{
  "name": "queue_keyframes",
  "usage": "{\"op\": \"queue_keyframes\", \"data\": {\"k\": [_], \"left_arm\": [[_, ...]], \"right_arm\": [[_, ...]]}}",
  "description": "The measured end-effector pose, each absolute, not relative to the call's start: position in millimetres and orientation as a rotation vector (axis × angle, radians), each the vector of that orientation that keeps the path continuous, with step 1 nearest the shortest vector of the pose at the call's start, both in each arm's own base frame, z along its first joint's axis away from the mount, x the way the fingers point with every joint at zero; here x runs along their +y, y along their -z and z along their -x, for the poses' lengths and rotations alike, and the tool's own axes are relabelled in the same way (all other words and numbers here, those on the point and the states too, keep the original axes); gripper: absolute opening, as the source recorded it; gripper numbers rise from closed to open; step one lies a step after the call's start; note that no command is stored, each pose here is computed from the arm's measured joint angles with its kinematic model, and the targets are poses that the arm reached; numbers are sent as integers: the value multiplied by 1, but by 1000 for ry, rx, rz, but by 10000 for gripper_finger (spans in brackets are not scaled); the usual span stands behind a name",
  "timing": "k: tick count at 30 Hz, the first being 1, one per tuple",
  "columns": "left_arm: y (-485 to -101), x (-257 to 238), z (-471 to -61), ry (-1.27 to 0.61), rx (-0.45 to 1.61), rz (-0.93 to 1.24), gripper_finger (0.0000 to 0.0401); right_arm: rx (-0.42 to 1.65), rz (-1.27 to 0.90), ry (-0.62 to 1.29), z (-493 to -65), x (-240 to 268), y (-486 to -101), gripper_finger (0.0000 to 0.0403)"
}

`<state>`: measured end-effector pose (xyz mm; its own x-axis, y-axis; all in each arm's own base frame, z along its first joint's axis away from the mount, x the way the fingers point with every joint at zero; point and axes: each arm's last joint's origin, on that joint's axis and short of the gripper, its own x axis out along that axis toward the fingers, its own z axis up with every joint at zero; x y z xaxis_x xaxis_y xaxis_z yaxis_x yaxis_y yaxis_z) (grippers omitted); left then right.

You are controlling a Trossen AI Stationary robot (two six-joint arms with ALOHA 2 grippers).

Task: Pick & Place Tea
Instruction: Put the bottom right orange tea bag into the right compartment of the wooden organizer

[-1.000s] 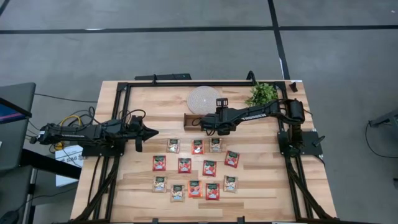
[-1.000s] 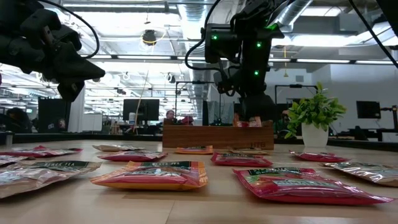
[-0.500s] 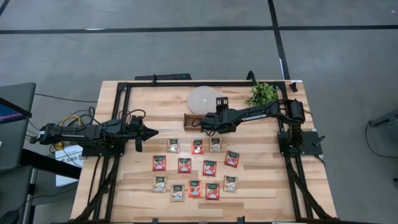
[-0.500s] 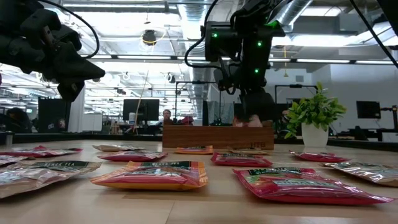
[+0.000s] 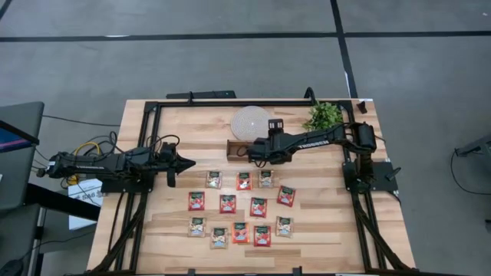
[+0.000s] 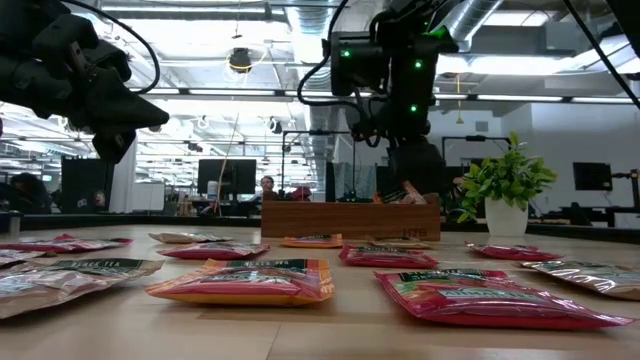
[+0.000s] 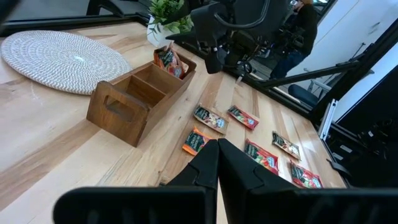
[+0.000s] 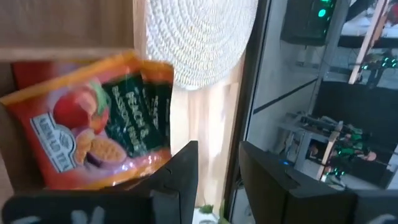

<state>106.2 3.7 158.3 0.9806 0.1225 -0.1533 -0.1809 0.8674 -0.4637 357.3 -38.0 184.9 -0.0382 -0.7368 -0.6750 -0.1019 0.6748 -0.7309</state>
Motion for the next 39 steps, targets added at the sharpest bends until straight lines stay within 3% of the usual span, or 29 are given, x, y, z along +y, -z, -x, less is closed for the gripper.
{"op": "queue_keyframes", "data": {"k": [9, 20, 39], "left_arm": [[-158, 4, -106, -159, 120, 496, 0], [-158, 4, -106, -159, 120, 496, 0], [-158, 4, -106, -159, 120, 496, 0]], "right_arm": [[1549, 548, 557, -356, -41, -182, 109], [1562, 509, 548, -355, -47, -182, 103], [1570, 493, 533, -355, -47, -181, 9]]}}
